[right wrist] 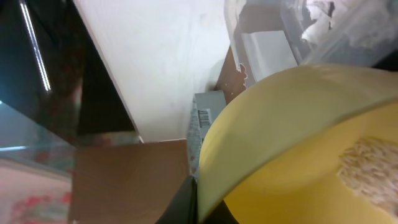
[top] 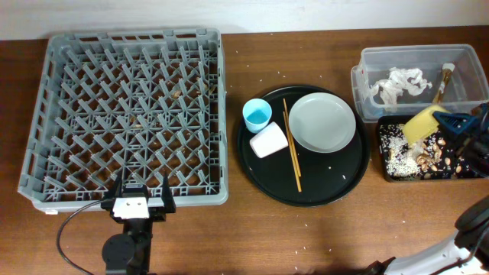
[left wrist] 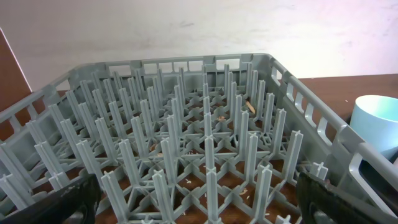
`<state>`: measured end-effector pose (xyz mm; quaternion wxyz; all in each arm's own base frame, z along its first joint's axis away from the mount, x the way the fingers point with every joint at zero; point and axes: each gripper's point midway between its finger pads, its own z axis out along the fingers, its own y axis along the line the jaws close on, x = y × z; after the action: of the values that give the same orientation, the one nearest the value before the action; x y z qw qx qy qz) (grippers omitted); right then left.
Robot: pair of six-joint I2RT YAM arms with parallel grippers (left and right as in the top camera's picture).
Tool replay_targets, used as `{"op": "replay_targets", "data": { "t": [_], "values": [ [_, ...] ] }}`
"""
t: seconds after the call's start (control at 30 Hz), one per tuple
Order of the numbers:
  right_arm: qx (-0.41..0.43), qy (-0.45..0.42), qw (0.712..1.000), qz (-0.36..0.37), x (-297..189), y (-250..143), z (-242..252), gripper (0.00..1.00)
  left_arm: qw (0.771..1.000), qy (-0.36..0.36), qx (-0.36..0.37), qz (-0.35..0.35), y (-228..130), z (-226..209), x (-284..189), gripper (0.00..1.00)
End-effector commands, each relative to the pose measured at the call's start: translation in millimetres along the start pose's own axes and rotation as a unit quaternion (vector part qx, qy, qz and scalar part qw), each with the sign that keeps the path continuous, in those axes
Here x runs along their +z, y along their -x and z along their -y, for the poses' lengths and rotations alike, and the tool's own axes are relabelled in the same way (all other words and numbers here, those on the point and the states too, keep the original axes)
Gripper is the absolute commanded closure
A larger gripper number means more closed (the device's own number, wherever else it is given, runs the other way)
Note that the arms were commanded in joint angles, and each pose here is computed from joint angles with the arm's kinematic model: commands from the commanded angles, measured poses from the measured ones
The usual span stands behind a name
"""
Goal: Sort waste into correct bins and load items into the dishwasher rack
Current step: 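Tip the yellow bowl's food scraps into the black tray, then set the yellow bowl back down on the black tray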
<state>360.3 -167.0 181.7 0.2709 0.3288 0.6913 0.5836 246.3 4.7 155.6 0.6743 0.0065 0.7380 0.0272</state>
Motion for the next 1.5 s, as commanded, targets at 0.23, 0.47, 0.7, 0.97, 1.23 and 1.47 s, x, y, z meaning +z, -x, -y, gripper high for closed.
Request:
{"op": "replay_targets", "data": {
  "t": [0.23,0.47,0.7,0.97,1.23,1.47],
  "values": [
    [0.005,0.069,0.998,-0.001,-3.1,-1.8,-23.9,0.96,1.000,-0.001,0.006,0.000,-1.2,0.1,0.1,0.00],
    [0.004,0.077,0.997,-0.006,-1.2,-11.4,-30.7,0.96,1.000,-0.001,0.006,0.000,-1.4,0.1,0.1,0.00],
    [-0.091,-0.021,0.984,-0.149,57.5,-103.5,-40.1,0.96,1.000,-0.001,0.006,0.000,-1.4,0.0,0.1,0.00],
    [-0.211,-0.488,0.784,-0.320,114.2,-203.0,66.4,0.96,1.000,-0.001,0.006,0.000,-1.3,0.1,0.1,0.00],
    [-0.278,-0.584,0.688,-0.330,118.7,-247.4,101.9,0.87,1.000,-0.001,0.006,0.000,-1.3,0.0,0.1,0.00],
    [-0.315,-0.529,0.731,-0.293,155.0,-227.8,65.6,0.70,1.000,-0.001,0.006,0.000,-1.4,0.0,0.1,0.00]
  ]
}}
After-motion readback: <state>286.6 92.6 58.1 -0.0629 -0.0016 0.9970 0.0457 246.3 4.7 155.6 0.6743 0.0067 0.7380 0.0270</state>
